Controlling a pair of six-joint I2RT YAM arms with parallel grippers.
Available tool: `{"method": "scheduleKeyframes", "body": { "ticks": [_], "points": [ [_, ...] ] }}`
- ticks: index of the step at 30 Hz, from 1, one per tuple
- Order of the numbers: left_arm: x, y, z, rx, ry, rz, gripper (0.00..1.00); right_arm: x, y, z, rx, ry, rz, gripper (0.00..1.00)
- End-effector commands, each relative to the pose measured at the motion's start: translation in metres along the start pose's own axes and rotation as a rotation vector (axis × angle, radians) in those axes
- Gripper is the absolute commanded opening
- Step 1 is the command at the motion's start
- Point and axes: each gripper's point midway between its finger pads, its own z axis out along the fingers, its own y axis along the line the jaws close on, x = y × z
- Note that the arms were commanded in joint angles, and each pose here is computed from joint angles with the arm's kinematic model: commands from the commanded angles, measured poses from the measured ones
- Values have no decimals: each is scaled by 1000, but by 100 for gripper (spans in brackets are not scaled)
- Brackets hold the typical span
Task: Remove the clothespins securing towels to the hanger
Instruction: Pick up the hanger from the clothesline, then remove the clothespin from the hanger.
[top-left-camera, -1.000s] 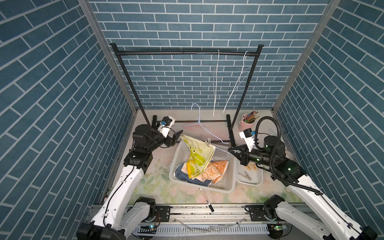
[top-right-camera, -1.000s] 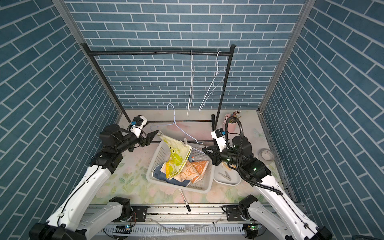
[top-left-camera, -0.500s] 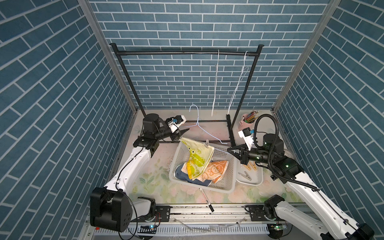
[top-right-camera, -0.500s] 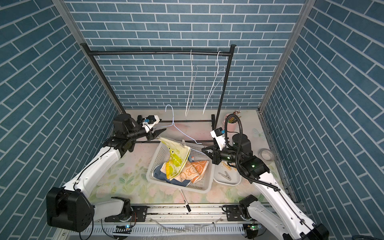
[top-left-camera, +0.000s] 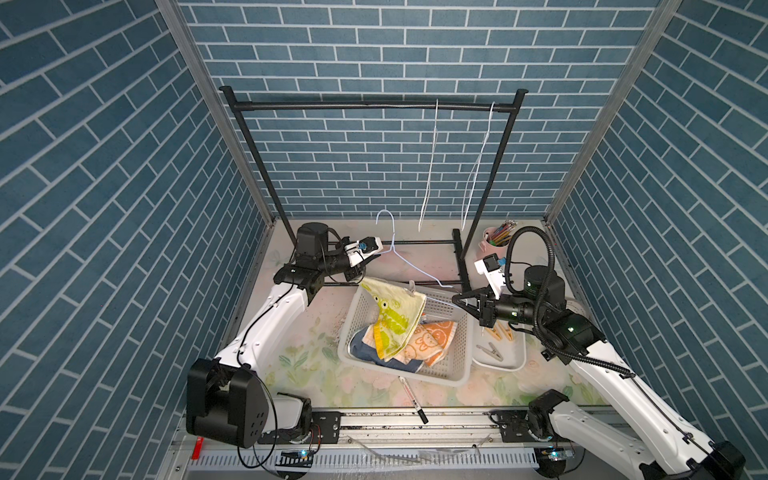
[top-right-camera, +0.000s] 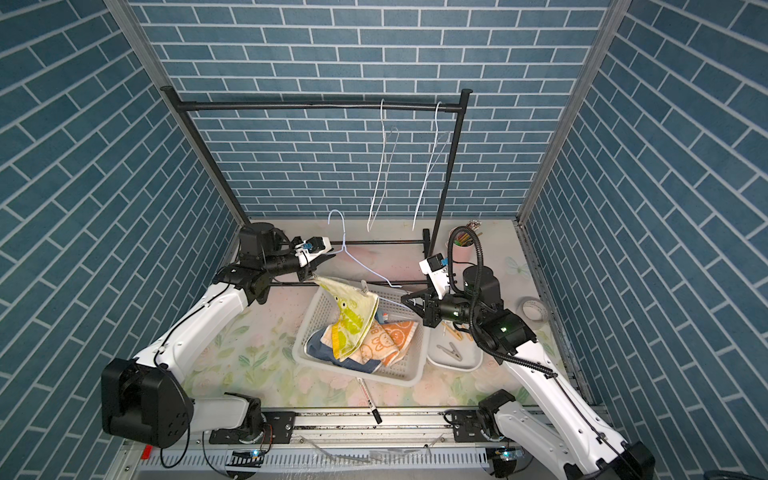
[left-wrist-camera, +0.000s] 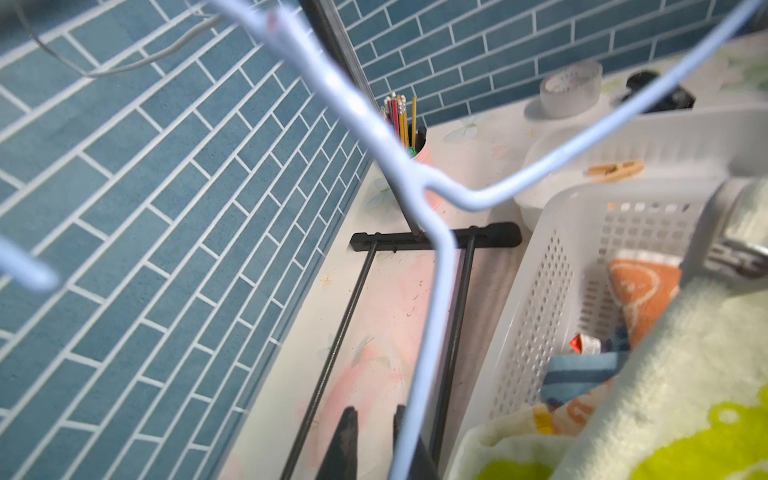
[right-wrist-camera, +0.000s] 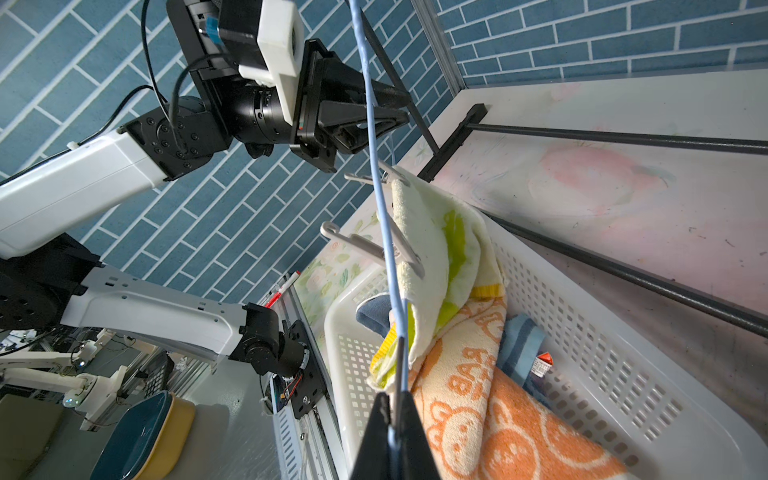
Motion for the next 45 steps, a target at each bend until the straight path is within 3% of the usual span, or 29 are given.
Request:
{"method": "scheduleKeyframes", "body": {
  "ticks": [1,4,10,13,16,21,25,31,36,45],
  "points": [
    [-2,-3,-4,-2,37,35,7,-10,5,-1,-19,-29,-30,0],
    [3,-5,-9,-17,85,67,2,-9,-3,-2,40,-13,-36,0],
    [20,-18,-16,-23,272,181,0,-13,-18,-25,238,-6,-150,40],
    [26,-25,-18,-20,344,211,0,-20,-25,-44,355,-24,-248,51],
    [26,-31,-19,-6,403,231,0,-26,-23,-56,402,-45,-370,54],
    [23,-40,-17,22,472,234,0,-15,-3,-49,276,-43,-655,59],
    [17,-36,-20,1,489,189,0,-5,4,-31,198,-13,-821,60],
    [8,-37,-22,-4,473,169,0,19,-5,11,192,108,-1041,65],
    [1,-37,-26,-18,446,159,0,19,-13,39,239,80,-1129,69],
    [-9,-38,-30,-26,407,154,0,24,-29,79,322,-28,-1122,70]
  ]
}}
